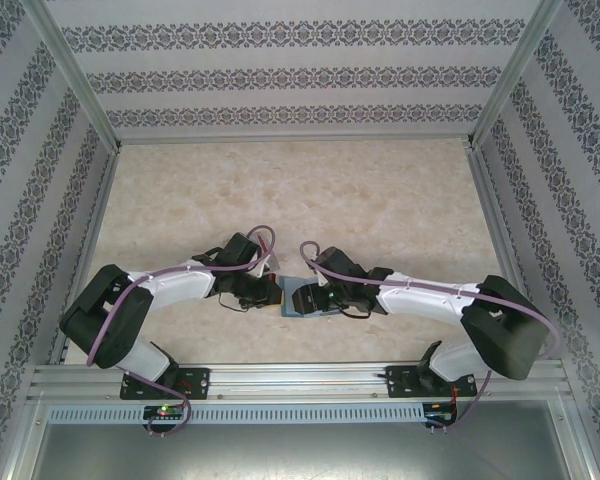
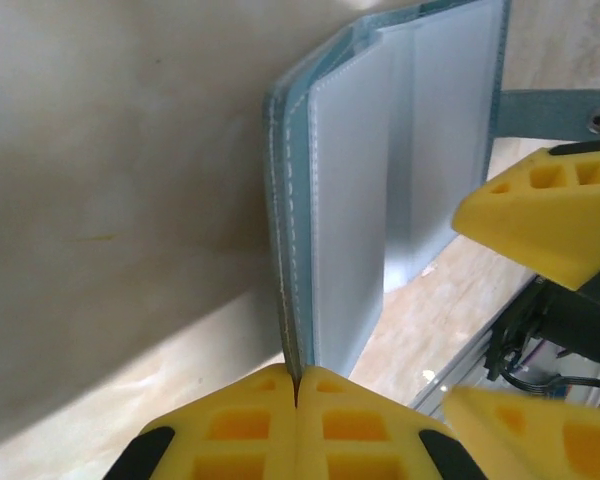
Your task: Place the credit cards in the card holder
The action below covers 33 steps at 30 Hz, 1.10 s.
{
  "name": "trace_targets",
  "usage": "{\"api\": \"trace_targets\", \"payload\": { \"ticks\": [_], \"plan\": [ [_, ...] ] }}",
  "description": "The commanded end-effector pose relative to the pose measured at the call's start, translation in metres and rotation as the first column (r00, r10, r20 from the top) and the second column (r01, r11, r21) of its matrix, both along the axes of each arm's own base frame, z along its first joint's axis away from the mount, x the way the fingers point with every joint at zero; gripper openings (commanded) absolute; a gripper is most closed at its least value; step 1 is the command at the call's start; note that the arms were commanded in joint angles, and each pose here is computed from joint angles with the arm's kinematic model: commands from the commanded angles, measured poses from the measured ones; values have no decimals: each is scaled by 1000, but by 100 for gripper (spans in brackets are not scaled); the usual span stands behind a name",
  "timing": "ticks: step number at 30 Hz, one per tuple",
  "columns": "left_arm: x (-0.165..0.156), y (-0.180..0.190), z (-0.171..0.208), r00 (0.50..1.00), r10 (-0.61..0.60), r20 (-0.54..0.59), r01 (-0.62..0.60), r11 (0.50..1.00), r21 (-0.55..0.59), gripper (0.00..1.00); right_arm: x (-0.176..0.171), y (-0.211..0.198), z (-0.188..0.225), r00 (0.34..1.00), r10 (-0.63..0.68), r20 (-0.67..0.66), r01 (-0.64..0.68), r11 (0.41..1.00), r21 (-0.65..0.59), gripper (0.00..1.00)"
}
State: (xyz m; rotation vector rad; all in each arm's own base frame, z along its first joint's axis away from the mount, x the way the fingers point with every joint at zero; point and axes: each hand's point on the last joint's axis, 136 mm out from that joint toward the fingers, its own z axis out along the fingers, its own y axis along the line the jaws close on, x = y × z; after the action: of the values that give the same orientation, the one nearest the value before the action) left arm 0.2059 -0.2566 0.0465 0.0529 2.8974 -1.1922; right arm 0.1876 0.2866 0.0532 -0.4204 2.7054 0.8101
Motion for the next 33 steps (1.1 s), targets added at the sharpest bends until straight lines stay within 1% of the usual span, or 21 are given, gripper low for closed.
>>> {"api": "trace_targets", "payload": {
  "ticks": [1,6,11,15,18,22,24,28,29,30,31,33],
  "plan": [
    [1,-6,10,999,-4,33,7,996,-85,0,1,15,1,997,55,55,-53,998,-31,74],
    [-1,-9,15,1000,-7,29,11,994,-112,0,2,17,-17,998,59,30,-56,995,-78,72],
    [-2,-7,15,1000,-3,27,6,994,-108,0,4,10,-24,999,44,28,-41,993,-115,60],
    [0,-10,14,999,28,24,-24,988,-153,0,1,9,-31,999,38,15,-36,992,-122,61],
    [0,-10,9,999,47,15,-44,986,-158,0,1,3,-38,1000,13,10,-12,990,-138,61],
    [-3,-4,8,998,54,35,-49,989,-141,0,2,-2,-40,1000,-10,16,12,989,-145,37],
    [-4,-4,10,998,45,37,-40,990,-139,0,4,-5,-37,1000,-27,13,28,991,-133,30],
    [-5,1,8,997,53,48,-47,992,-113,0,7,-12,-27,998,-52,37,56,993,-109,22],
    [-5,1,7,998,50,48,-44,993,-113,0,7,-12,-25,998,-54,39,57,994,-97,23],
    [-6,0,7,998,45,41,-40,993,-113,0,6,-10,-20,998,-42,42,45,996,-72,28],
    [-6,-2,9,999,39,36,-34,991,-126,0,4,-8,-15,998,-33,47,36,998,-47,39],
    [-6,-6,11,999,38,25,-34,988,-148,0,1,-2,-3,998,-17,64,17,1000,2,56]
  ]
}}
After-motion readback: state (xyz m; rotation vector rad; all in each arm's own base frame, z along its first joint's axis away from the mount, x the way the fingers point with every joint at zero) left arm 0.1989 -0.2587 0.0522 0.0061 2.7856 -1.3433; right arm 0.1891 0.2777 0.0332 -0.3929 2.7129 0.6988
